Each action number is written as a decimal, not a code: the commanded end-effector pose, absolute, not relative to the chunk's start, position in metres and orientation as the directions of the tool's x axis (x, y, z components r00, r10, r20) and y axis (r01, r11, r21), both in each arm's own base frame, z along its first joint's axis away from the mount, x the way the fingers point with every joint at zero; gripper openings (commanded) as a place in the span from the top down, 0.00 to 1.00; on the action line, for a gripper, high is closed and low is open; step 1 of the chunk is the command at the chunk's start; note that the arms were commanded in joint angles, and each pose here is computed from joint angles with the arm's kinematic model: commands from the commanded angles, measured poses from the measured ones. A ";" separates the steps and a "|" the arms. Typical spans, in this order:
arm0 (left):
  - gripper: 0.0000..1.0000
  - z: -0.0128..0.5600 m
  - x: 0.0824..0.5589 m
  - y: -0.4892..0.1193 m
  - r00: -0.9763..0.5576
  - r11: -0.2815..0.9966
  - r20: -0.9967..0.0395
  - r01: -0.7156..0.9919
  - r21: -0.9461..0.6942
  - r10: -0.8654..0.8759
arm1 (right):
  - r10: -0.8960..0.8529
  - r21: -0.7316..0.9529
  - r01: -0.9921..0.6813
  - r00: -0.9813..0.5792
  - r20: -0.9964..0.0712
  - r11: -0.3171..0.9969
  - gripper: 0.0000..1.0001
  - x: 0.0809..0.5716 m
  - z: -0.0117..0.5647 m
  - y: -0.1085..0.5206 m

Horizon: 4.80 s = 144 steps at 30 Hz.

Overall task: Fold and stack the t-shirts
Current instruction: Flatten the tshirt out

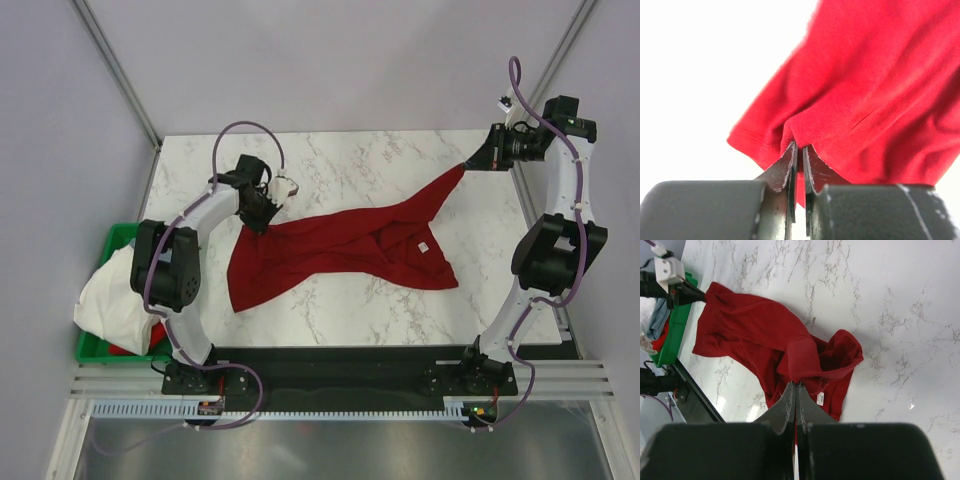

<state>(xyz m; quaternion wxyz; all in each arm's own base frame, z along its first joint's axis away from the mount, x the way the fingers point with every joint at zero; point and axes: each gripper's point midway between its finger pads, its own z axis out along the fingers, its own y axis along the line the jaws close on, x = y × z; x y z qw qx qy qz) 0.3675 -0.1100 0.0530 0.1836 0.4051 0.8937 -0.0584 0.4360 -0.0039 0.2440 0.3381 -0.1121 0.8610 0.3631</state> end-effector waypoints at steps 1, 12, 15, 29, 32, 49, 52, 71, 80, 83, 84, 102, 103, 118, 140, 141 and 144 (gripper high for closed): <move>0.90 0.086 0.418 -0.107 -0.571 0.694 -0.467 0.705 0.143 0.676 | 0.039 0.531 -0.469 -0.722 -0.690 0.706 1.00 0.437 0.250 -0.003; 0.49 0.099 0.460 -0.091 -0.564 0.727 -0.496 0.645 0.233 0.660 | 0.033 0.538 -0.466 -0.734 -0.679 0.703 1.00 0.435 0.243 0.000; 0.59 0.098 0.434 -0.092 -0.567 0.720 -0.494 0.665 0.199 0.660 | 0.031 0.543 -0.467 -0.738 -0.674 0.698 1.00 0.431 0.242 0.002; 0.57 0.063 0.380 -0.103 -0.657 0.736 -0.438 0.677 0.015 0.613 | 0.017 0.538 -0.463 -0.746 -0.666 0.704 1.00 0.434 0.234 0.001; 0.57 0.056 0.382 -0.106 -0.660 0.730 -0.426 0.684 0.000 0.618 | 0.013 0.535 -0.465 -0.746 -0.666 0.705 1.00 0.434 0.234 0.002; 0.57 0.047 0.385 -0.114 -0.683 0.731 -0.388 0.682 -0.037 0.618 | 0.009 0.537 -0.463 -0.751 -0.660 0.705 1.00 0.435 0.229 0.002; 0.56 0.062 0.380 -0.111 -0.674 0.736 -0.413 0.677 -0.012 0.613 | 0.008 0.538 -0.464 -0.752 -0.659 0.704 1.00 0.434 0.229 0.002; 0.57 0.041 0.369 -0.116 -0.682 0.725 -0.375 0.688 -0.040 0.627 | 0.007 0.541 -0.466 -0.754 -0.657 0.700 1.00 0.434 0.228 0.003; 0.57 0.034 0.374 -0.115 -0.683 0.724 -0.365 0.689 -0.033 0.633 | 0.006 0.547 -0.465 -0.758 -0.652 0.696 1.00 0.434 0.224 0.003; 0.58 0.031 0.374 -0.114 -0.683 0.723 -0.358 0.691 -0.031 0.637 | 0.008 0.550 -0.462 -0.760 -0.649 0.696 1.00 0.435 0.223 0.003; 0.62 0.030 0.374 -0.113 -0.682 0.722 -0.356 0.691 -0.028 0.639 | 0.007 0.550 -0.463 -0.761 -0.649 0.695 1.00 0.435 0.223 0.004; 0.98 0.102 0.387 -0.103 -0.587 0.712 -0.482 0.692 0.118 0.651 | -0.015 0.477 -0.492 -0.708 -0.707 0.728 1.00 0.439 0.249 -0.001; 0.98 0.111 0.387 -0.102 -0.574 0.709 -0.493 0.693 0.132 0.653 | -0.019 0.462 -0.492 -0.699 -0.714 0.737 1.00 0.440 0.254 -0.003; 0.98 0.320 0.397 -0.063 -0.290 0.771 -0.765 0.504 0.389 0.575 | 0.052 0.109 -0.186 -0.287 -0.956 0.976 1.00 0.443 0.436 -0.100; 0.98 0.493 0.255 -0.046 0.059 0.830 -0.885 0.323 0.455 0.462 | -0.291 -0.271 0.166 0.115 -0.950 0.948 1.00 0.246 0.576 -0.074; 0.98 0.492 0.249 -0.046 0.061 0.827 -0.885 0.332 0.454 0.462 | -0.284 -0.260 0.176 0.125 -0.951 0.949 1.00 0.236 0.576 -0.069; 0.98 0.499 0.230 -0.049 0.091 0.829 -0.893 0.340 0.445 0.442 | -0.250 -0.220 0.191 0.145 -0.957 0.956 1.00 0.224 0.577 -0.064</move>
